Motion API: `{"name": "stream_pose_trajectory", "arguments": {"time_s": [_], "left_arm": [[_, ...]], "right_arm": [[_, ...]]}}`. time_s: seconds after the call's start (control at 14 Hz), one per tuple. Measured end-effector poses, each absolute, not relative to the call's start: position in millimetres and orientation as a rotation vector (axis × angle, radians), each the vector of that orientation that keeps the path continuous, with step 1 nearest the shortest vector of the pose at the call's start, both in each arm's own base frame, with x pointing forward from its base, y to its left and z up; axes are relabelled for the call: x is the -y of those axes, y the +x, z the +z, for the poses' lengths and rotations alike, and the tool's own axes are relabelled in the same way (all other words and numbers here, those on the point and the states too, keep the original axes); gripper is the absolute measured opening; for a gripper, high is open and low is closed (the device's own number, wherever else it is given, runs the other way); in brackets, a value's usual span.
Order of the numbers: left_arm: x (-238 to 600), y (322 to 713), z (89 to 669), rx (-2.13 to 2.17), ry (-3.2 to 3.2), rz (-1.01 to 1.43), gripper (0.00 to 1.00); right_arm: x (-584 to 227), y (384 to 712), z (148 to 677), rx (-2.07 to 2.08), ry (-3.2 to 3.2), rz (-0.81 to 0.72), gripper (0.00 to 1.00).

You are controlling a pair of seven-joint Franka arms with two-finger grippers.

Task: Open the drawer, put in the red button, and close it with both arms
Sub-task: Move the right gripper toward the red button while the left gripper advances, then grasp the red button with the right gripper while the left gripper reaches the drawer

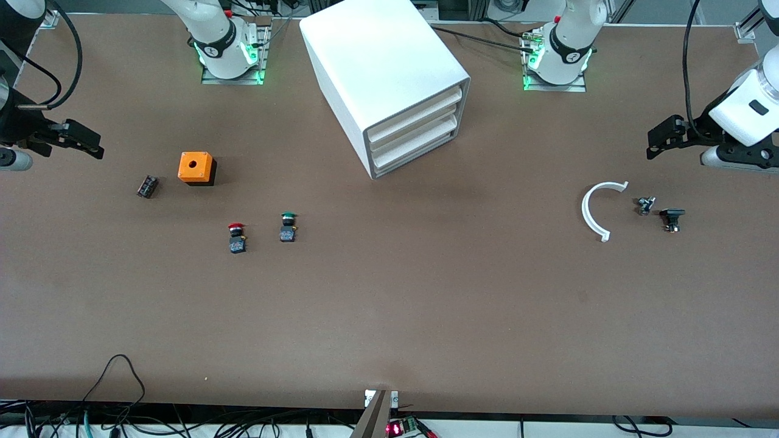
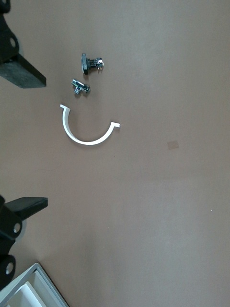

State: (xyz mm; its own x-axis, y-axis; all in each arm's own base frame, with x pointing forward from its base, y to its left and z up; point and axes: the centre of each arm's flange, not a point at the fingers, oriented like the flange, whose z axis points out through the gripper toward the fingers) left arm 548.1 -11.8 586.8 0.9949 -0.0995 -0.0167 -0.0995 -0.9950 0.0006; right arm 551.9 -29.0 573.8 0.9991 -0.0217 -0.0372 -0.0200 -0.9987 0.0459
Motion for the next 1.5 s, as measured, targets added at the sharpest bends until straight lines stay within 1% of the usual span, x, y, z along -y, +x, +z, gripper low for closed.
{"name": "stream_pose_trajectory", "arguments": {"time_s": [0.5, 0.79, 1.21, 1.5], "left_arm": [[12.2, 549.8, 585.0, -0.158, -3.138, 0.031, 1.00], [16.5, 553.5, 576.2, -0.173, -3.141, 0.056, 1.00], [37.6, 567.6, 537.1, -0.241, -3.149, 0.165, 1.00], [45.1, 581.1, 471.0, -0.255, -3.191, 0.361, 1.00]], "right_arm": [[27.1, 567.7, 534.5, 0.023, 3.096, -0.163, 1.00], [24.5, 583.2, 497.9, 0.011, 3.097, -0.223, 1.00], [4.0, 611.4, 437.3, -0.049, 3.098, -0.237, 1.00], [-18.3, 627.5, 397.6, -0.106, 3.099, -0.213, 1.00]]}}
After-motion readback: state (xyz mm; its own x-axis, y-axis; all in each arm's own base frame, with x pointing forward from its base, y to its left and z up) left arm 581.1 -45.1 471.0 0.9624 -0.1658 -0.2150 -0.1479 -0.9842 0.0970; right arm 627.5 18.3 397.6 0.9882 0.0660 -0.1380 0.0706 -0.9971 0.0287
